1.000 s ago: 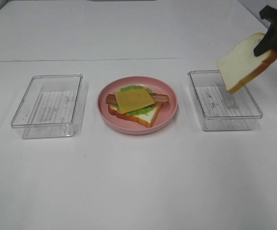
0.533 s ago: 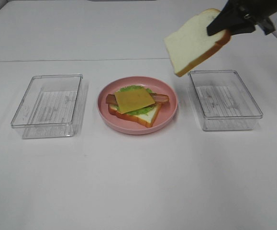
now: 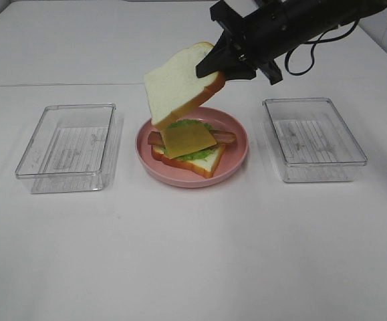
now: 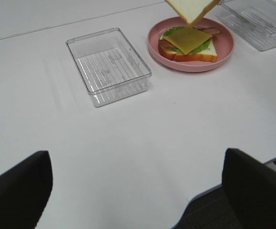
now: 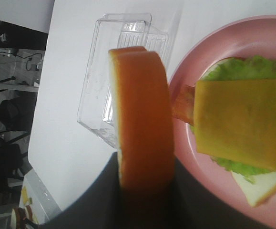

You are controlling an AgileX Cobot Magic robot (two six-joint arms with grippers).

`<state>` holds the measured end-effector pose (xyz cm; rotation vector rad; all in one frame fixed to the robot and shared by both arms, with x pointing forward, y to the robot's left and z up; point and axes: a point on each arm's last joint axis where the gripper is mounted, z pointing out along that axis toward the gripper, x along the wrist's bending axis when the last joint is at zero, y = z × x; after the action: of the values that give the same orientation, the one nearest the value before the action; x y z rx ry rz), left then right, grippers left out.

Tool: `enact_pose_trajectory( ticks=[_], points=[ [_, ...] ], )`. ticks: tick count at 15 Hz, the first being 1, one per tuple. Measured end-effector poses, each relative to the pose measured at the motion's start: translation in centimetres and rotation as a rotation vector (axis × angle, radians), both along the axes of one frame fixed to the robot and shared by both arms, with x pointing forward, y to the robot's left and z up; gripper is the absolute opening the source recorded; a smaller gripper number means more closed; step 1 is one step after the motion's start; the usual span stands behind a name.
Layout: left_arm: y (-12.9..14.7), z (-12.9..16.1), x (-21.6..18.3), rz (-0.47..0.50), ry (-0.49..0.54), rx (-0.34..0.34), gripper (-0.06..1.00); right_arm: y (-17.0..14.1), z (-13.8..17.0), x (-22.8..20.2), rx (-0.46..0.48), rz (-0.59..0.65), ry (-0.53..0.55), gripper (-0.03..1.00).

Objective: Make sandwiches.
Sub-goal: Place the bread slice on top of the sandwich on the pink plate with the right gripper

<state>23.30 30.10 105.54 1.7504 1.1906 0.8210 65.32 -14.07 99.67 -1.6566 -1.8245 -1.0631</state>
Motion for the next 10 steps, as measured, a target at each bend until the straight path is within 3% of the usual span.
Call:
enact_pose_trajectory(
  ticks=[6,10],
  points=[
    [0.0,0.0,0.0,0.000,0.000,0.000,0.89,0.8,-7.0,1.7,0.061,-0.096,0.168,0.16],
    [0.0,0.0,0.0,0.000,0.000,0.000,0.89,0.7,-8.5,2.1,0.041,-0.140,0.180,0.16]
  ],
)
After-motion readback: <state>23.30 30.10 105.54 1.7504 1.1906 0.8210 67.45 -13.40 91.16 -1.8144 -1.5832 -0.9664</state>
